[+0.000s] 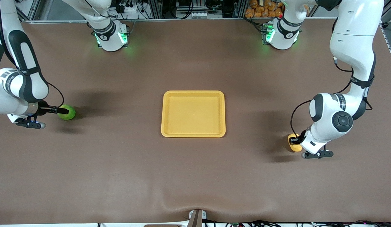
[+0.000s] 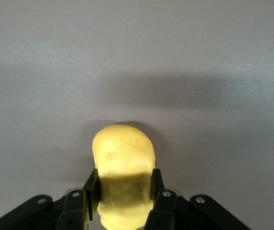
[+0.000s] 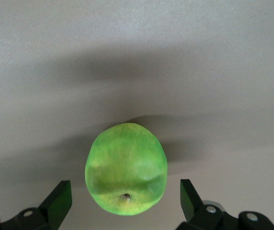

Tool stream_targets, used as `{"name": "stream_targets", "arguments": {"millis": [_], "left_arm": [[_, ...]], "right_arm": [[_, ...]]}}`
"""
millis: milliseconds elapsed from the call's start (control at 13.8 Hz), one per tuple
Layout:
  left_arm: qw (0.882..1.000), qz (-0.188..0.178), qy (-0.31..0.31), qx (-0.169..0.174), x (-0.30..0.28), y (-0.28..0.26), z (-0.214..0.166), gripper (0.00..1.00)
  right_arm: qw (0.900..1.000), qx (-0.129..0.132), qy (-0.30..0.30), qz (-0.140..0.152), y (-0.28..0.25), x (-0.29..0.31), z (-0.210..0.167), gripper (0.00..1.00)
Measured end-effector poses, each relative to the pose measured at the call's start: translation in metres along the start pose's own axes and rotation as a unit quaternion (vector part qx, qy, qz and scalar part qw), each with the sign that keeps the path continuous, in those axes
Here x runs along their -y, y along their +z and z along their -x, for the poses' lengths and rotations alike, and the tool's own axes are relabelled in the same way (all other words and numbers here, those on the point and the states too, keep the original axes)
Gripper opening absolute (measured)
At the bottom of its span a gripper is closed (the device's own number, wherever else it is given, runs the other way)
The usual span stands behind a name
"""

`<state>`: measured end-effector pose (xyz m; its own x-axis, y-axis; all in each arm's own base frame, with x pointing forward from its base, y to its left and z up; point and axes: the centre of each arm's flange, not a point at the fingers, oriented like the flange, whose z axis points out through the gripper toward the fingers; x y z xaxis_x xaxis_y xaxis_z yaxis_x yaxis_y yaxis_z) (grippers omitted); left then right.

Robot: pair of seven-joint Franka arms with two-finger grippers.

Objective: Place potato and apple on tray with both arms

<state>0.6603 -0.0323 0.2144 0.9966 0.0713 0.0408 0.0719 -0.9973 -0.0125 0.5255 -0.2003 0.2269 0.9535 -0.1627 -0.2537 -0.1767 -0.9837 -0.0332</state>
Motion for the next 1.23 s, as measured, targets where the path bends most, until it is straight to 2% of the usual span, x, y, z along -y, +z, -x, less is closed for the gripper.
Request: {"name": "stream_targets", "arguments": {"millis": [433, 578, 722, 1084, 1228], "left_arm": [[0.999, 0.009, 0.028, 0.017, -0.04, -0.046, 0.004, 0.46], [0.998, 0.016, 0.046, 0.031, -0.065, -0.066, 0.008, 0.46], [0.997, 0.025, 0.063, 0.037, -0.094, -0.081, 0.011, 0.46], [0.996, 0.044, 0.06, 0.041, -0.165, -0.103, 0.026, 0.46], [0.997, 0.044, 0.053, 0.04, -0.205, -0.108, 0.041, 0.46]], "right_arm": [[1.0, -0.008, 0.004, -0.001, 0.019, 0.0, -0.001, 1.0], [1.0, -0.008, 0.004, -0.002, 0.022, 0.0, -0.001, 0.96], [1.0, -0.01, -0.005, -0.002, 0.02, 0.0, -0.002, 0.8], [1.0, -0.01, -0.022, -0.004, 0.02, -0.001, -0.002, 0.8], [1.0, 0.0, -0.025, -0.006, 0.014, 0.0, -0.004, 0.8]]}}
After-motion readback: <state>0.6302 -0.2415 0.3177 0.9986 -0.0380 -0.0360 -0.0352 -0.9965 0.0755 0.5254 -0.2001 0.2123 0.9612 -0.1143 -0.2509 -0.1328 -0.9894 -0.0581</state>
